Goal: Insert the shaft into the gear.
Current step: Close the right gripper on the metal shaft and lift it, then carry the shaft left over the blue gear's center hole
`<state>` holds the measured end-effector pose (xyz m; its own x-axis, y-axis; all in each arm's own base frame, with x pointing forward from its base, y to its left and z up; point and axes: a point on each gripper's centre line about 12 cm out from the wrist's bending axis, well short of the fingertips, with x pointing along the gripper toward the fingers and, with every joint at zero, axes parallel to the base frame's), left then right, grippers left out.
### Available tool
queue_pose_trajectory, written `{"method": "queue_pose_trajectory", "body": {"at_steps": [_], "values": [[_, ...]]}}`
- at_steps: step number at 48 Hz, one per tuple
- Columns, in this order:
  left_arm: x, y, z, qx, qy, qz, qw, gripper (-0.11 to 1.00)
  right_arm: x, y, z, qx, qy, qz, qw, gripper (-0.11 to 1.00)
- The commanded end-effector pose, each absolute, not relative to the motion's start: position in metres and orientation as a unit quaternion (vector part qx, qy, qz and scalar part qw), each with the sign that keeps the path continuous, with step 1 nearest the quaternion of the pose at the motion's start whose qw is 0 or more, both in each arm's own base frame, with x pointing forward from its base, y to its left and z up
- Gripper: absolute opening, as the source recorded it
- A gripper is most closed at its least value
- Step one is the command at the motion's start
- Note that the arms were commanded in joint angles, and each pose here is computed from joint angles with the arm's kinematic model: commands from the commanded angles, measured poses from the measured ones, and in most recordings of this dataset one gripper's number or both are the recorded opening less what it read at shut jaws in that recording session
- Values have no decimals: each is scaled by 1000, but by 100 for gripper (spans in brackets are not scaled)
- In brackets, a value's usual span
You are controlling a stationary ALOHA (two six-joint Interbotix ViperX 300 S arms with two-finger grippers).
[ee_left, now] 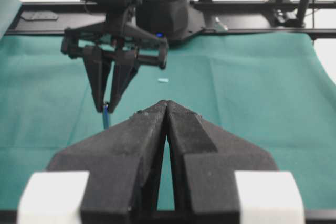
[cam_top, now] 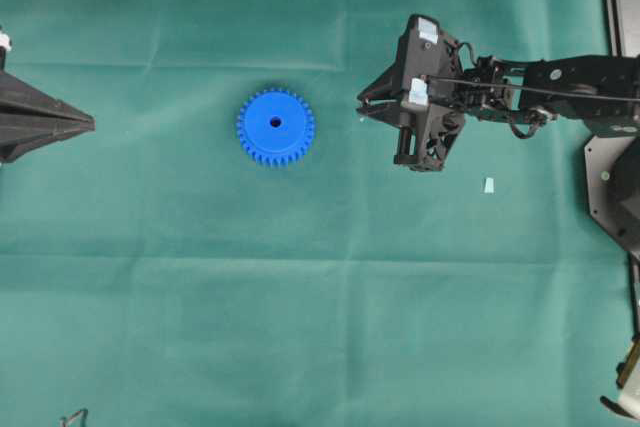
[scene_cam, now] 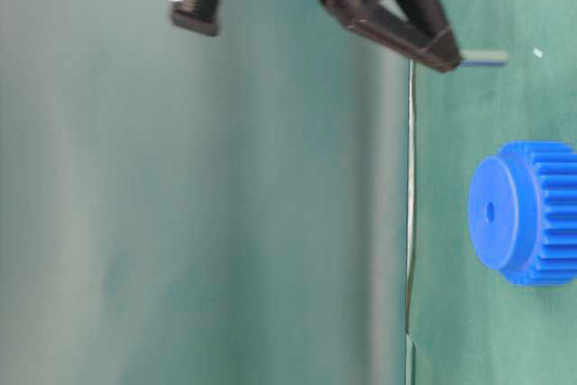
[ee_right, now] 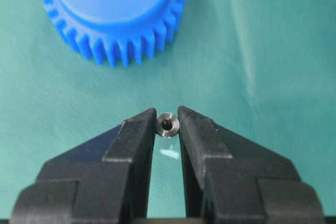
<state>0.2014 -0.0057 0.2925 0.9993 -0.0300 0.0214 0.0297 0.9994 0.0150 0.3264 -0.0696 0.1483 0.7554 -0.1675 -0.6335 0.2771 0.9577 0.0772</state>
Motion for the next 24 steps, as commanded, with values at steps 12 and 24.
{"method": "queue_pose_trajectory", "body": {"at_steps": [12, 24], "values": [[204, -5, 301, 7, -22, -14, 1000, 0, 329, -68, 208, 86, 310, -110, 941, 17], [204, -5, 301, 7, -22, -14, 1000, 0, 335, -66, 210, 84, 307, -105, 942, 17]]}}
